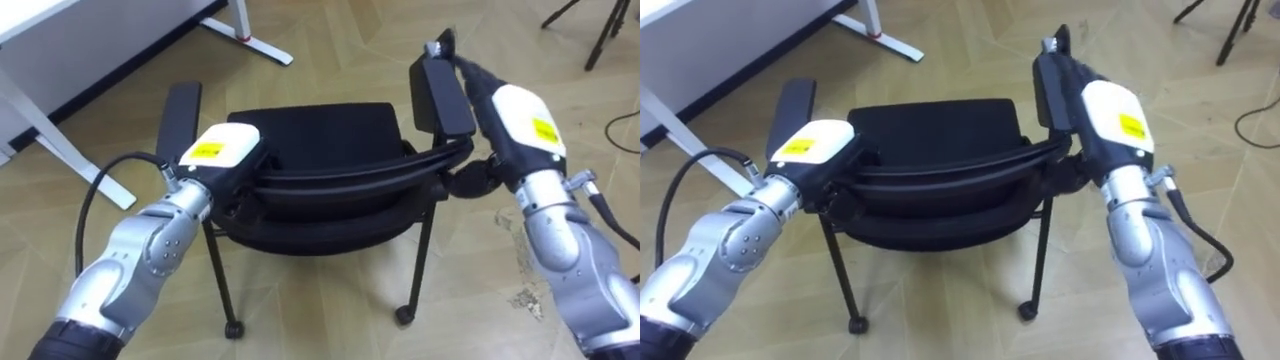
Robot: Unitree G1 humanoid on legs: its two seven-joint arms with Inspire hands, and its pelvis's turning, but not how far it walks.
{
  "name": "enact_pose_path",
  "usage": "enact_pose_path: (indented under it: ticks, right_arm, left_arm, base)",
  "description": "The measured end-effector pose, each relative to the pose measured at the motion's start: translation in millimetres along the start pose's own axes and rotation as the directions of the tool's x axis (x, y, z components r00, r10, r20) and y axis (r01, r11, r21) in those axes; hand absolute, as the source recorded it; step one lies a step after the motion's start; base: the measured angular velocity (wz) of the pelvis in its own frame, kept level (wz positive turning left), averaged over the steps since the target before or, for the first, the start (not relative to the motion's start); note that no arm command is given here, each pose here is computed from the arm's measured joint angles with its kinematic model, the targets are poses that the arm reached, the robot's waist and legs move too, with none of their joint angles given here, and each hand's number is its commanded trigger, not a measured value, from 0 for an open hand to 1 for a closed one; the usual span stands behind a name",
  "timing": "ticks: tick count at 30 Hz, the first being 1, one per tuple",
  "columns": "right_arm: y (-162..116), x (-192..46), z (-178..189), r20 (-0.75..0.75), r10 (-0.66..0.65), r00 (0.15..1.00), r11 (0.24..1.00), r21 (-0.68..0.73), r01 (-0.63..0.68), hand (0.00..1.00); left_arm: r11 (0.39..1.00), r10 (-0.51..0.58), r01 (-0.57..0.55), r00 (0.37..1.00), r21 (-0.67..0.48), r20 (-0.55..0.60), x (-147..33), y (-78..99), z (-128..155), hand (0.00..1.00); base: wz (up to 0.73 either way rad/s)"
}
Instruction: Push chair
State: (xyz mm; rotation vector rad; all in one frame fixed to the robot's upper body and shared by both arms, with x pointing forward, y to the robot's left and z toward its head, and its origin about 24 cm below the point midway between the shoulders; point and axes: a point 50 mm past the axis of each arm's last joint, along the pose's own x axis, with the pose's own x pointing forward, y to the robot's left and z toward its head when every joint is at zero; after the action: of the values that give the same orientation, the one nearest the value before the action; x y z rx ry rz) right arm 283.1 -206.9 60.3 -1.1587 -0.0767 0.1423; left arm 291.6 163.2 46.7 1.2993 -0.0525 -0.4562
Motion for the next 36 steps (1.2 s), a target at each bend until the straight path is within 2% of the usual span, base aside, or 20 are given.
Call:
enact_pose_path:
  ticks: [2, 8, 10, 13, 25, 30, 36]
  right_arm:
    - [1.3, 1.4, 3.4, 0.016, 0.042, 0.999, 0.999, -0.013, -0.042, 0.0]
    - [-11.4, 3.7, 18.6, 0.1, 0.11, 0.989, 0.977, -0.192, -0.089, 0.0]
    - [-10.1, 6.6, 33.8, 0.175, 0.138, 0.975, 0.971, -0.219, -0.098, 0.0]
    - [-9.3, 6.5, 36.3, 0.195, 0.212, 0.958, 0.945, -0.291, -0.15, 0.0]
    - [20.0, 1.0, 46.9, 0.209, 0.398, 0.893, 0.888, -0.332, -0.318, 0.0]
    - [28.8, -0.5, 43.8, 0.195, 0.433, 0.88, 0.872, -0.337, -0.354, 0.0]
    - [30.2, 0.8, 40.5, 0.198, 0.404, 0.893, 0.886, -0.326, -0.328, 0.0]
  left_arm:
    - [1.0, -0.003, 0.003, 1.0, 0.004, 0.003, 1.0, 1.1, -0.3, 1.0]
    - [0.999, -0.022, 0.022, 1.0, 0.023, 0.017, 1.4, 3.5, -1.1, 1.0]
    - [0.997, -0.023, 0.023, 1.0, 0.073, 0.003, -6.6, 14.5, -15.8, 1.0]
    - [0.997, -0.019, 0.02, 1.0, 0.073, -0.015, -2.5, 15.8, -17.7, 1.0]
    - [0.995, -0.033, 0.031, 0.999, 0.093, 0.023, 3.3, 12.6, -6.6, 1.0]
    - [0.995, -0.03, 0.026, 0.999, 0.098, 0.034, 4.3, 12.2, -4.5, 1.0]
    - [0.995, -0.023, 0.019, 0.999, 0.098, 0.036, 5.1, 11.9, -4.1, 1.0]
  base:
    - [0.0]
    - [-0.18]
    - [-0.36]
    - [0.54]
    - [0.0]
    - [0.04]
    - [0.0]
